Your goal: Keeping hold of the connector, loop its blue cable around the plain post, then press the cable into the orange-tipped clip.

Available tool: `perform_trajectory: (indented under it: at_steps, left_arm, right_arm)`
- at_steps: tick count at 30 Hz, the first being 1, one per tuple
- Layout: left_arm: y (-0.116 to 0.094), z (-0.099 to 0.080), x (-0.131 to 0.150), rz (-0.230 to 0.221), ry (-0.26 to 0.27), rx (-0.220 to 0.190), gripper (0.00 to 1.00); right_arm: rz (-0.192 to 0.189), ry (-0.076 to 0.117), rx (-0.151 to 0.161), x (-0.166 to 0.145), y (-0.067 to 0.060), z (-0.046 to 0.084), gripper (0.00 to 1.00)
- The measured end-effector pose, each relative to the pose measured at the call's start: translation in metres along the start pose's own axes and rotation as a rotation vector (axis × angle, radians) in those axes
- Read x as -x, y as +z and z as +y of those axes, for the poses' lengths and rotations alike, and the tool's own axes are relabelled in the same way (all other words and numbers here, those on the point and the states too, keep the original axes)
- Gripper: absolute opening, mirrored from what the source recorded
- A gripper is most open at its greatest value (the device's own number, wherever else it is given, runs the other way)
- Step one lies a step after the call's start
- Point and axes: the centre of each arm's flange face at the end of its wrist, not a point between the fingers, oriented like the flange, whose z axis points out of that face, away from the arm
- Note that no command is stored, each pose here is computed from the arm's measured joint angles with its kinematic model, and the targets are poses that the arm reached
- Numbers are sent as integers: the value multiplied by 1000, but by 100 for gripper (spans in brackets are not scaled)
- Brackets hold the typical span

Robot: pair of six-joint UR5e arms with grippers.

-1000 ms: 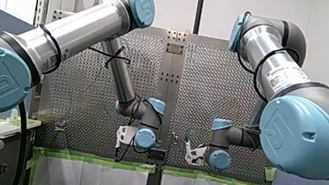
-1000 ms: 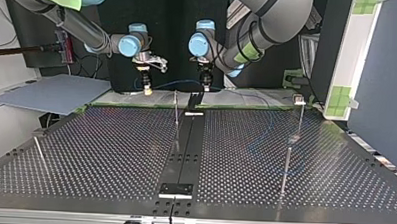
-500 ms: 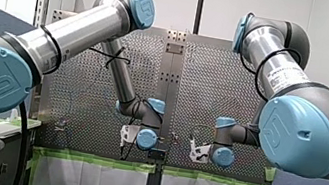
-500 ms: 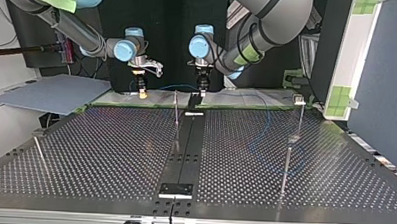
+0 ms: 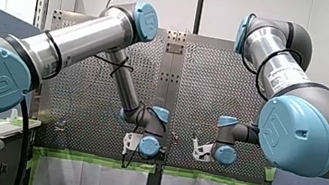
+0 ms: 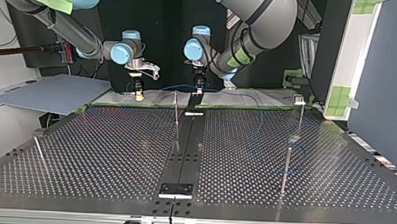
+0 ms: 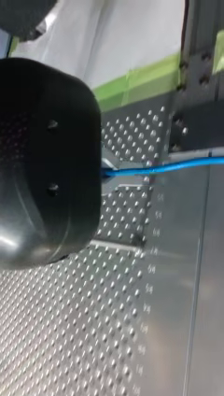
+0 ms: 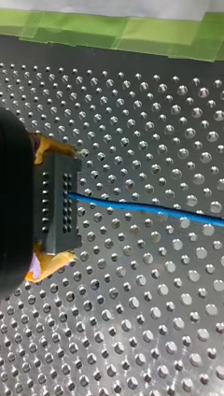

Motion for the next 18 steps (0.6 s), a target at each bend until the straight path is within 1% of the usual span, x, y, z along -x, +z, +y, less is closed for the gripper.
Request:
perform_trajectory:
  at_steps: [5, 9, 12, 15, 18]
  left_arm:
    - [-4, -2, -2, 23, 18, 9, 0]
    - [-8, -6, 1, 22, 21, 8, 0]
    - [-13, -11, 5, 17, 21, -1, 0]
    - [-20, -16, 8, 14, 21, -12, 0]
    - [-26, -19, 9, 12, 22, -21, 0]
  right_arm:
    - [-19, -4, -3, 2, -1, 1, 0]
    - [-35, -5, -9, 5, -5, 0, 0]
    - [-41, -3, -18, 8, -8, 1, 0]
    - [-42, 5, -30, 10, -10, 2, 0]
    - [-41, 23, -36, 11, -10, 6, 0]
